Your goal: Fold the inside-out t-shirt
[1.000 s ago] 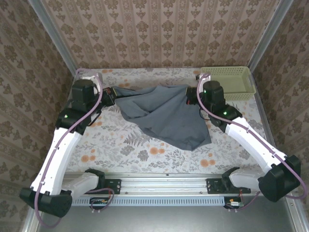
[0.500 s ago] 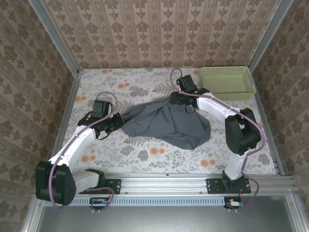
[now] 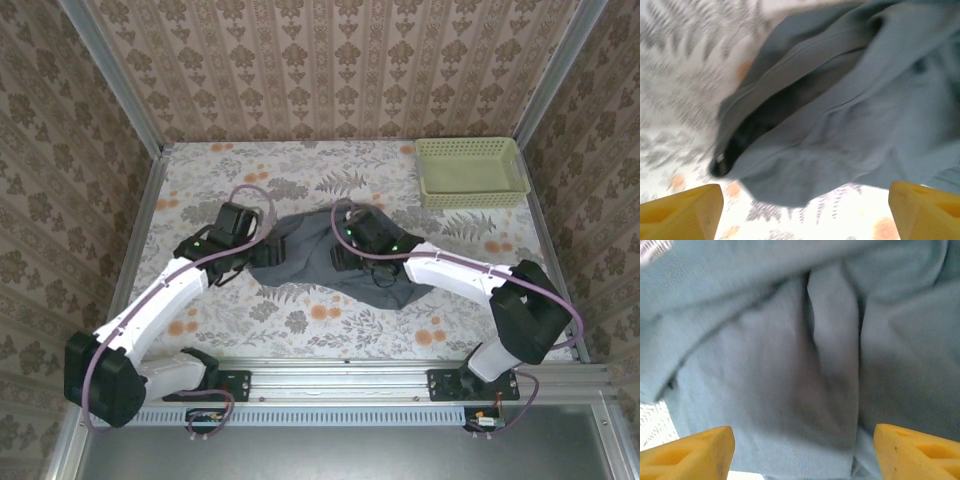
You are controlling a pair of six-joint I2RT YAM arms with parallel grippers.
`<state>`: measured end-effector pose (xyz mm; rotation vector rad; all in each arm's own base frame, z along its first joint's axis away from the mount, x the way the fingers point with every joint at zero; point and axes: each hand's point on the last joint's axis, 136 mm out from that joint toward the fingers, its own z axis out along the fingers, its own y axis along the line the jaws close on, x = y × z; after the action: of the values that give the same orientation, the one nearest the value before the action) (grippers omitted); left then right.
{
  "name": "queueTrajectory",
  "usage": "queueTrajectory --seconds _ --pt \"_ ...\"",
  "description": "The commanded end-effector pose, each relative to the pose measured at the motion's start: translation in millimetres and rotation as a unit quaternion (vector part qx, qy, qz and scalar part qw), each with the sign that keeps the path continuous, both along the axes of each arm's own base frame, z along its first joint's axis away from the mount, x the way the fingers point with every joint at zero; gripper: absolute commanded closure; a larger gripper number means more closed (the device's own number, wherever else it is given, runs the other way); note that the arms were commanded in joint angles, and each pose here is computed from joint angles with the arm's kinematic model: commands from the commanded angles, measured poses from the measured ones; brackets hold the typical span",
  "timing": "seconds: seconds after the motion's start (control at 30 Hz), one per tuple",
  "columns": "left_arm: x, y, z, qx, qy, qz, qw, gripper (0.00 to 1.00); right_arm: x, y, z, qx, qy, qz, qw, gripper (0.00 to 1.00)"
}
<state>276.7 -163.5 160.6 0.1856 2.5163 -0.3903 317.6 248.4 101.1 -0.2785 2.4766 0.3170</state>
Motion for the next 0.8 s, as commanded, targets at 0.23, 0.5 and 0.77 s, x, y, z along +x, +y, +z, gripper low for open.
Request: queueTrajectory --seconds 0.23,0.5,0.77 --pt "57.0 -39.8 -33.9 0.03 0.003 -0.057 0.998 0.06 0.1 18.2 -26.4 0.07 0.02 -0.06 0.996 0.17" --pt "66.0 -48.4 -65.4 0.017 0.056 -0.061 0.996 0.17 1.7 19.0 -54.6 0.041 0.053 -0.071 0.995 0.23" --pt "58.9 -49.4 -67.2 0.0 0.072 -0.063 0.995 0.68 6.8 -12.7 -37.1 -0.024 0.009 -0.087 0.996 0.97"
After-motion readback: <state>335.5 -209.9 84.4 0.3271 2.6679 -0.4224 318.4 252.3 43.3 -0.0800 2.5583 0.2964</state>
